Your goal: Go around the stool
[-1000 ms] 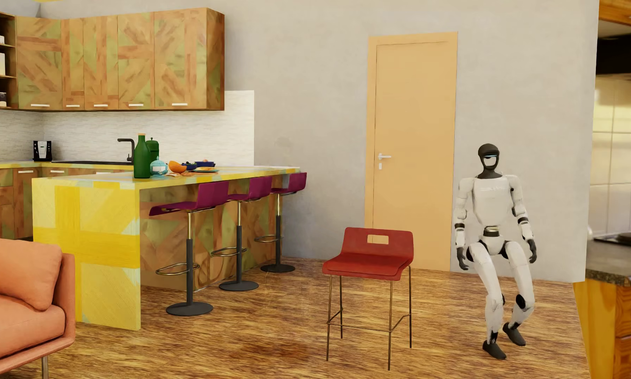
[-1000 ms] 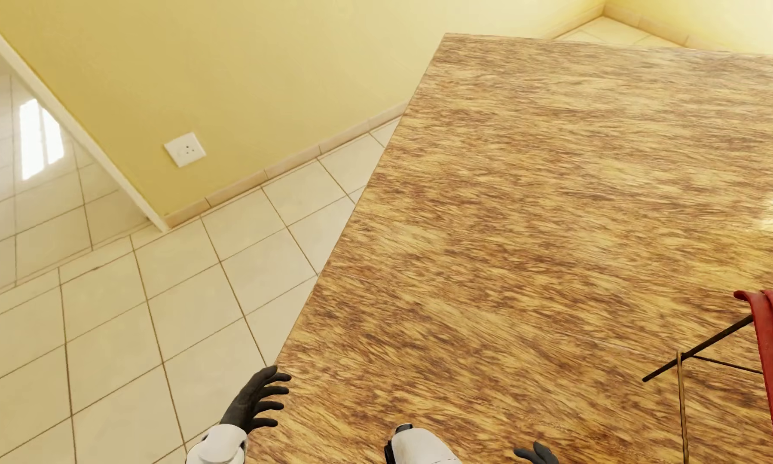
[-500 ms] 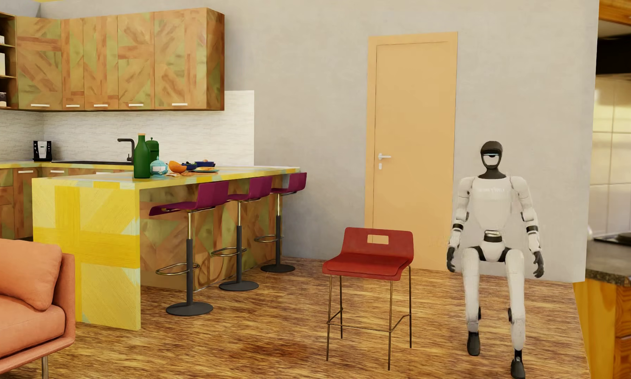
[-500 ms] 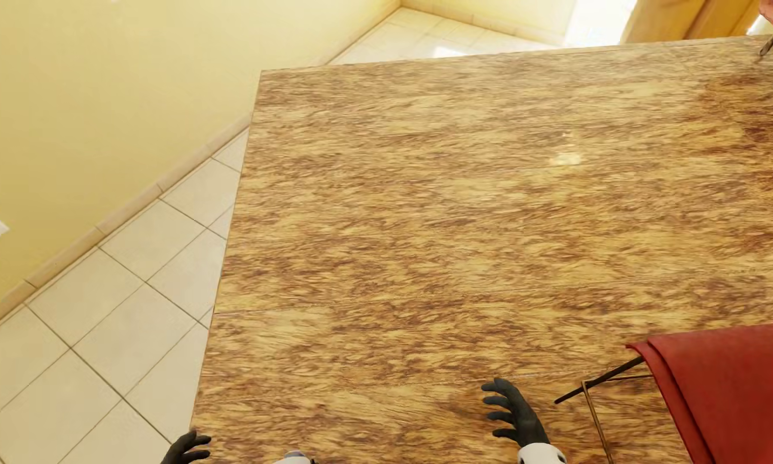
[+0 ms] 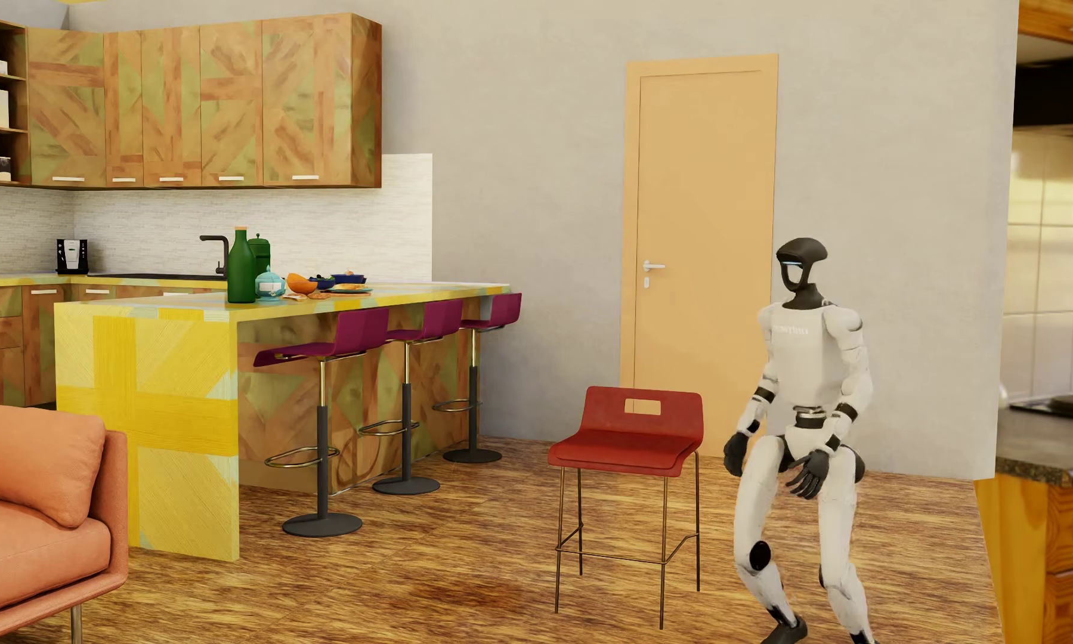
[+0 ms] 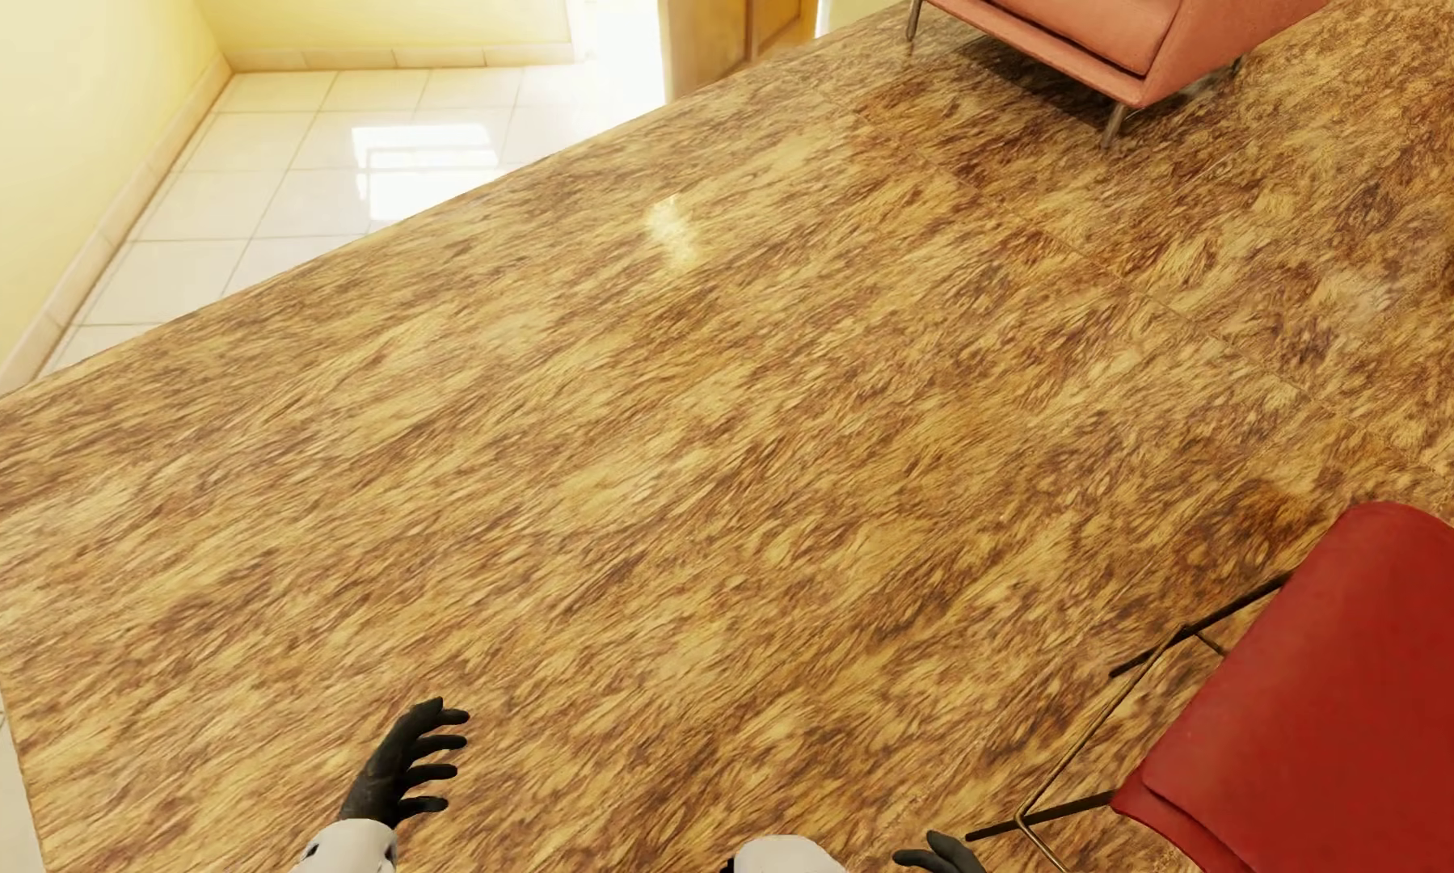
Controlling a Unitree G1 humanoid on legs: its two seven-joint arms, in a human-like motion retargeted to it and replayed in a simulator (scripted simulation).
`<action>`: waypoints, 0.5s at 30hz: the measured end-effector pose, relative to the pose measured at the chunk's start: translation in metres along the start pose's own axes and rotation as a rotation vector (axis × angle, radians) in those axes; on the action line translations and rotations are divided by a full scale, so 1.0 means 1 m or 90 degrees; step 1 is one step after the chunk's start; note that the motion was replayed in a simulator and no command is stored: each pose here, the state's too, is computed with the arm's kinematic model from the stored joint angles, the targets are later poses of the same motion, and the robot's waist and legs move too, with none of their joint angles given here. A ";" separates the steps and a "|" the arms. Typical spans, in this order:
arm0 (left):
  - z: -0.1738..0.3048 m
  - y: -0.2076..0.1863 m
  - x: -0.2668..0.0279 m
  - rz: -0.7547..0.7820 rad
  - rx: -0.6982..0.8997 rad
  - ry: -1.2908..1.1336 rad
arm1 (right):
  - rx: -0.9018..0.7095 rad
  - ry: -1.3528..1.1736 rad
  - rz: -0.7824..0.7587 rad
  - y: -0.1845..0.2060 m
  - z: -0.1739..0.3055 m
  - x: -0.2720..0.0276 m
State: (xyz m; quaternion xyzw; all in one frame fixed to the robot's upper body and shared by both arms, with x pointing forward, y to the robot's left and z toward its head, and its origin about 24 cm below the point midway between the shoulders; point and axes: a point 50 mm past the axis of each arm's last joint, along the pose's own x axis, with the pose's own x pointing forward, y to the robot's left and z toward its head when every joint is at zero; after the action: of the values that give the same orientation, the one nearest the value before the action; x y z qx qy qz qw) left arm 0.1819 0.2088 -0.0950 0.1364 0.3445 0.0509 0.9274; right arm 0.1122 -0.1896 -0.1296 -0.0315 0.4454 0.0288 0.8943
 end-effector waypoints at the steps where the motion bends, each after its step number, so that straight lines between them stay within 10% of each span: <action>1: 0.036 -0.019 0.007 -0.005 -0.033 -0.082 | -0.032 0.048 -0.013 -0.012 -0.022 -0.008; 3: 0.030 -0.036 0.001 -0.014 -0.058 -0.122 | -0.011 0.149 -0.101 -0.025 -0.064 -0.024; 7: -0.047 0.010 -0.024 0.020 0.020 -0.003 | 0.016 0.058 -0.178 -0.016 0.005 0.003; 10: -0.028 0.039 -0.012 0.096 0.028 -0.035 | 0.001 0.090 -0.083 -0.013 -0.008 0.005; 15: 0.020 -0.038 -0.002 -0.059 -0.004 -0.086 | -0.054 0.144 -0.088 -0.020 -0.043 -0.010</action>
State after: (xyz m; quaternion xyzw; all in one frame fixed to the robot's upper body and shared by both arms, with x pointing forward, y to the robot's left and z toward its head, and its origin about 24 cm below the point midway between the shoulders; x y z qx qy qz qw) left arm 0.1930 0.1681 -0.0899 0.1202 0.2868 -0.0001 0.9504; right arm 0.0742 -0.2132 -0.1469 -0.1033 0.5385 -0.0179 0.8361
